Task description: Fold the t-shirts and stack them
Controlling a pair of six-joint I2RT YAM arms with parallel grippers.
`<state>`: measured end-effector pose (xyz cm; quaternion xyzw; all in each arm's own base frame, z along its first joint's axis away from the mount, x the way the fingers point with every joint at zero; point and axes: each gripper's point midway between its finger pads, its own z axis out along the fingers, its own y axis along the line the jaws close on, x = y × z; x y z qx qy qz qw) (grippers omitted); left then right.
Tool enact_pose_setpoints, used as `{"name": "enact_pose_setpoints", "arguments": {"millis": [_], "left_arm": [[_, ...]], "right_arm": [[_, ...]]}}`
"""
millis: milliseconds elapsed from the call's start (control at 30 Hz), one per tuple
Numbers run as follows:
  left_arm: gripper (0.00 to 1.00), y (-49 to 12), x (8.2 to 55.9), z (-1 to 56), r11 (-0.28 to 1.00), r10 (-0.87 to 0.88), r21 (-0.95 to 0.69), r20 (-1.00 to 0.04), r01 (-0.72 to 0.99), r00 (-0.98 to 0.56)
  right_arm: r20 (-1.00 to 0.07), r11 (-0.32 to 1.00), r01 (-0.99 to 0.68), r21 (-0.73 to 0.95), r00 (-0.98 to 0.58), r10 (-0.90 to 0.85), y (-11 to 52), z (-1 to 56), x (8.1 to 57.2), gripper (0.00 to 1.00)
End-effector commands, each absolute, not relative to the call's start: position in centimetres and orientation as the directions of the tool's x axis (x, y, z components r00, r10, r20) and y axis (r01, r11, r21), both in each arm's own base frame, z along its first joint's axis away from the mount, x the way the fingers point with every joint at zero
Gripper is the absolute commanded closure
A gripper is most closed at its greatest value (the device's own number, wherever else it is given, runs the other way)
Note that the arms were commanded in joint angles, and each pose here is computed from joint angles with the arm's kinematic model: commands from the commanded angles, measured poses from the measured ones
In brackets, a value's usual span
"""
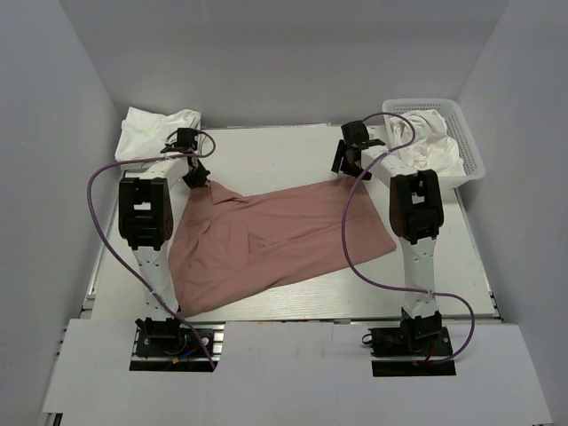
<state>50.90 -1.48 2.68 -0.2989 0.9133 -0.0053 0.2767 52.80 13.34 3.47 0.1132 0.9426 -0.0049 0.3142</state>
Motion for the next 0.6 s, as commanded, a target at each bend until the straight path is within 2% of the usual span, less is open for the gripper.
{"name": "enact_pose_setpoints", "arguments": {"millis": [0, 100, 200, 233, 333, 400, 433, 467, 567], "left_arm": [[1.0, -1.8, 50.6, 7.2, 0.828, -0.547, -0.243, -0.544, -0.505, -0.636], [1.0, -2.3, 49.9, 8.1, 0.83, -0.549, -0.269, -0.543, -0.488, -0.636], [1.0, -3.0, 48.7, 9.2, 0.836, -0.545, -0.295, -0.548, -0.463, -0.634], [1.0, -3.0, 48.0, 8.9, 0.836, -0.545, -0.289, -0.541, -0.467, -0.641], [1.0, -3.4, 46.2, 10.3, 0.828, -0.558, -0.298, -0.531, -0.475, -0.638], [1.0, -3.6, 44.3, 9.8, 0.822, -0.567, -0.296, -0.502, -0.487, -0.653], [1.0, -3.7, 43.1, 10.0, 0.817, -0.575, -0.306, -0.493, -0.488, -0.653], [1.0, -3.9, 42.5, 10.2, 0.805, -0.593, -0.324, -0.482, -0.497, -0.645], [1.0, -4.3, 39.7, 11.3, 0.782, -0.623, -0.368, -0.468, -0.502, -0.627]], "right_arm": [[-0.589, 0.967, 0.251, 0.054, -0.774, 0.234, 13.0, 2.3, 53.4, 0.2], [-0.587, 0.965, 0.258, 0.056, -0.773, 0.241, 13.0, 1.9, 53.4, 0.32], [-0.598, 0.962, 0.267, 0.051, -0.764, 0.244, 12.8, 1.8, 53.6, 0.57], [-0.601, 0.959, 0.283, 0.033, -0.761, 0.245, 12.3, 1.9, 53.5, 0.7], [-0.602, 0.959, 0.283, 0.025, -0.761, 0.24, 12.0, 2.6, 53.0, 0.89], [-0.618, 0.961, 0.273, 0.036, -0.75, 0.236, 12.1, 3.5, 52.8, 0.92], [-0.63, 0.962, 0.272, 0.025, -0.743, 0.226, 11.9, 4.4, 52.3, 0.98], [-0.636, 0.961, 0.274, 0.026, -0.738, 0.227, 11.7, 4.6, 52.3, 1.0], [-0.667, 0.964, 0.263, 0.039, -0.711, 0.221, 11.5, 6.6, 51.7, 1.0]]}}
